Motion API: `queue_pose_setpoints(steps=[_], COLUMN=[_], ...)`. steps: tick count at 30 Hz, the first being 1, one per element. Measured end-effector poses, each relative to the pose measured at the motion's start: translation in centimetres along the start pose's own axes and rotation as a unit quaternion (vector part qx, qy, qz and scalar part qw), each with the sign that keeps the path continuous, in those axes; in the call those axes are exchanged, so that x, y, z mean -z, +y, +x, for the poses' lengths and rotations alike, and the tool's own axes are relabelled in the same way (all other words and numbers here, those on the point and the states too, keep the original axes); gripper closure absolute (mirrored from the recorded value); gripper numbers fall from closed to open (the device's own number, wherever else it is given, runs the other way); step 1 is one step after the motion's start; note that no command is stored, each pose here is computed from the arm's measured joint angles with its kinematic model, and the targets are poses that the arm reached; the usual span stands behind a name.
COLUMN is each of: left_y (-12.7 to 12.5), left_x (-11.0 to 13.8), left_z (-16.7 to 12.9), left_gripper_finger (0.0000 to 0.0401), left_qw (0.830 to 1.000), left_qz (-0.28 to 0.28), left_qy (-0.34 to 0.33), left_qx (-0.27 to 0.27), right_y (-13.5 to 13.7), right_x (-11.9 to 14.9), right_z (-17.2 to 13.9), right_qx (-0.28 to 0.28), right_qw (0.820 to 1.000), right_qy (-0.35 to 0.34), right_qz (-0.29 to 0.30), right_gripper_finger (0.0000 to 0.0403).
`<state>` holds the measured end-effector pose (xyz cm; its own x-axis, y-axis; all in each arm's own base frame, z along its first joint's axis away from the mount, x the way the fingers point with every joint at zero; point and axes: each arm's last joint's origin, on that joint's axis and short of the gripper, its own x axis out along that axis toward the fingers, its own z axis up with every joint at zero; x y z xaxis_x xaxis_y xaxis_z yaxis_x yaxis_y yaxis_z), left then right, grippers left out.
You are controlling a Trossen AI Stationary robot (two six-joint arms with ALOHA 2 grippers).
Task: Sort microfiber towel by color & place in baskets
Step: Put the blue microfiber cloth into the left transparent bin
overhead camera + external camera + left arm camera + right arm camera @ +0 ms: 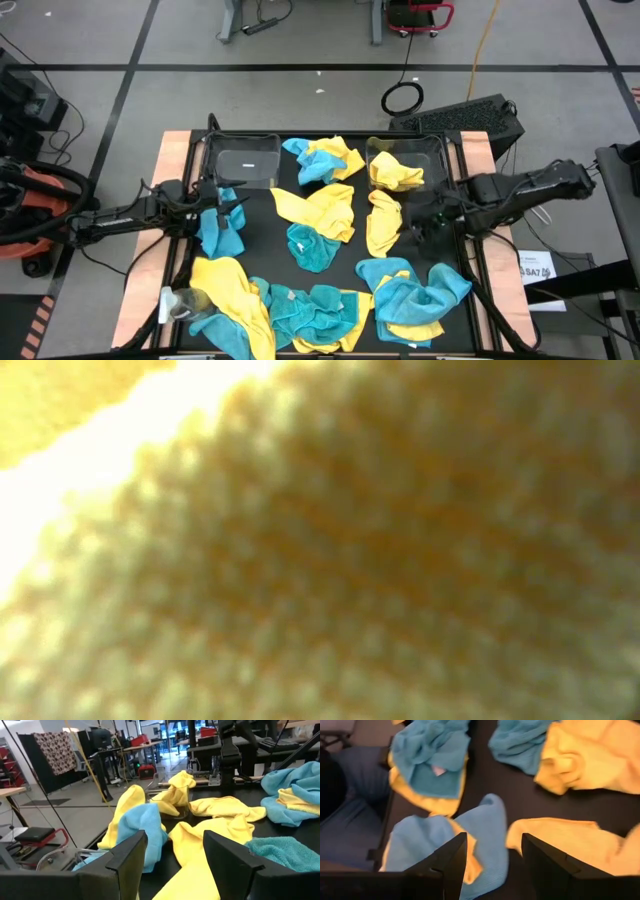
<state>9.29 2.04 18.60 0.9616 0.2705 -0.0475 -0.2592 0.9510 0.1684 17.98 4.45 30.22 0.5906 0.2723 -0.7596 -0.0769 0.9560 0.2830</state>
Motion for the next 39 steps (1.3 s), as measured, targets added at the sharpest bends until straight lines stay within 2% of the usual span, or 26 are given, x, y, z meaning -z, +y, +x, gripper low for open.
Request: queue_pose_setpoints(steps=[16,21,28,32,39], left_y=[0.0,0.0,0.0,0.0,-0.1], left_x=[-0.2,-0.2,-0.2,-0.2,-0.3], left_z=[0.0,0.0,0.0,0.0,0.0], left_gripper_finger=[0.0194,0.0194,0.0194,0.0194,0.0194], left_qw=[1.0,0.999,0.998,0.995,0.993], left_qz=[-0.005,-0.053,-0.057,-0.102,-0.116], left_qy=[-0.011,-0.012,-0.012,-0.013,-0.016], left_qx=[-0.002,-0.001,-0.001,0.006,0.019], right_y=[4.6,6.1,8.5,9.9,12.1], right_x=[1.8,2.4,3.4,4.1,5.7], right_z=[1.2,2.3,4.4,5.7,7.0], right_qx=[-0.051,-0.058,-0.068,-0.069,-0.074], right_qw=[0.997,0.995,0.99,0.987,0.98], right_qy=[0.054,0.083,0.122,0.146,0.176], right_qz=[-0.009,-0.002,0.004,0.017,0.051], right_gripper_finger=[0.0222,0.0222,0.0222,0.0222,0.0222])
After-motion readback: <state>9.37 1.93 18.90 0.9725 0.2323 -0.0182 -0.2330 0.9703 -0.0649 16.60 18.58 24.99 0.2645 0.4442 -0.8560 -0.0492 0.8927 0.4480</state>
